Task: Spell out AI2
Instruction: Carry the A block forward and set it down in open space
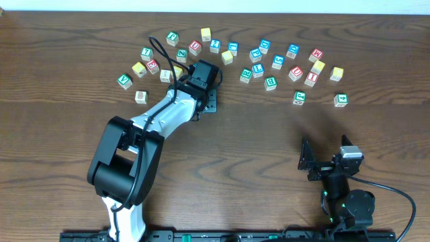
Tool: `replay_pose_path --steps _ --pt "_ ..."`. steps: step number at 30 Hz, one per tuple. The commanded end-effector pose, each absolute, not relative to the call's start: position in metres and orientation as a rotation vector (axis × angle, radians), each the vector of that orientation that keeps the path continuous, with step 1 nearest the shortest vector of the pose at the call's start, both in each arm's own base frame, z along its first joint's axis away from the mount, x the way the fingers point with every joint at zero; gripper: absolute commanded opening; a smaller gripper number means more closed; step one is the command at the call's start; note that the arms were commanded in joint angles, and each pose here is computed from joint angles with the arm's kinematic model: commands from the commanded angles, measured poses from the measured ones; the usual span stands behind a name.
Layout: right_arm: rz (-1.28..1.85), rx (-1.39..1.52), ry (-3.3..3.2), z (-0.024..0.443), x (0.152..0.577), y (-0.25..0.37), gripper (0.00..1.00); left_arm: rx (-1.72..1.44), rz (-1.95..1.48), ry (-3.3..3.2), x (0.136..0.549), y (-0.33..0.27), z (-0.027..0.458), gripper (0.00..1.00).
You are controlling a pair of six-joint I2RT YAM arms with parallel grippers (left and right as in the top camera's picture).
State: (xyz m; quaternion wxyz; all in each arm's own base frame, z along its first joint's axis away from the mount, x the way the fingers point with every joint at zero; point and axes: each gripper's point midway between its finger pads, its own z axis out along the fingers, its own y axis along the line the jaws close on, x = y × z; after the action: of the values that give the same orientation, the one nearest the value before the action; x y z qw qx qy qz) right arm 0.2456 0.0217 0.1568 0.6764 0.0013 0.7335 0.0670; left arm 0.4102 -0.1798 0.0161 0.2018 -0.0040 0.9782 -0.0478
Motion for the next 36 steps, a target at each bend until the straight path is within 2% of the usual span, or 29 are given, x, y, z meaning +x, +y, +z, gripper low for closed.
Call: replay_pose_path --steps 1,5,9,22,27,28,36 --pt "0.154 0.015 1.652 0.156 0.246 0.020 0.99 -0.024 -0.071 2.767 0.405 -0.172 0.000 0.29" --pt "0.154 0.015 1.652 0.156 0.246 0.020 0.99 -0.023 -0.071 2.769 0.405 -0.172 -0.001 0.31" --pt "0.154 0.015 1.652 0.156 0.246 0.020 0.99 -0.024 -0.070 2.773 0.404 -0.172 -0.001 0.46" --pt "0.154 0.015 1.652 0.156 0.246 0.020 0.99 0.011 -0.097 2.749 0.408 -0.175 0.010 0.49" --pt "0.154 0.015 1.653 0.155 0.246 0.020 0.99 0.088 -0.103 2.705 0.412 -0.177 0.029 0.49" --pt "0.154 0.015 1.654 0.155 0.246 0.020 0.99 0.113 -0.109 2.682 0.413 -0.177 0.040 0.54" --pt "0.154 0.015 1.654 0.155 0.246 0.020 0.99 0.163 -0.145 2.572 0.415 -0.178 0.094 0.65"
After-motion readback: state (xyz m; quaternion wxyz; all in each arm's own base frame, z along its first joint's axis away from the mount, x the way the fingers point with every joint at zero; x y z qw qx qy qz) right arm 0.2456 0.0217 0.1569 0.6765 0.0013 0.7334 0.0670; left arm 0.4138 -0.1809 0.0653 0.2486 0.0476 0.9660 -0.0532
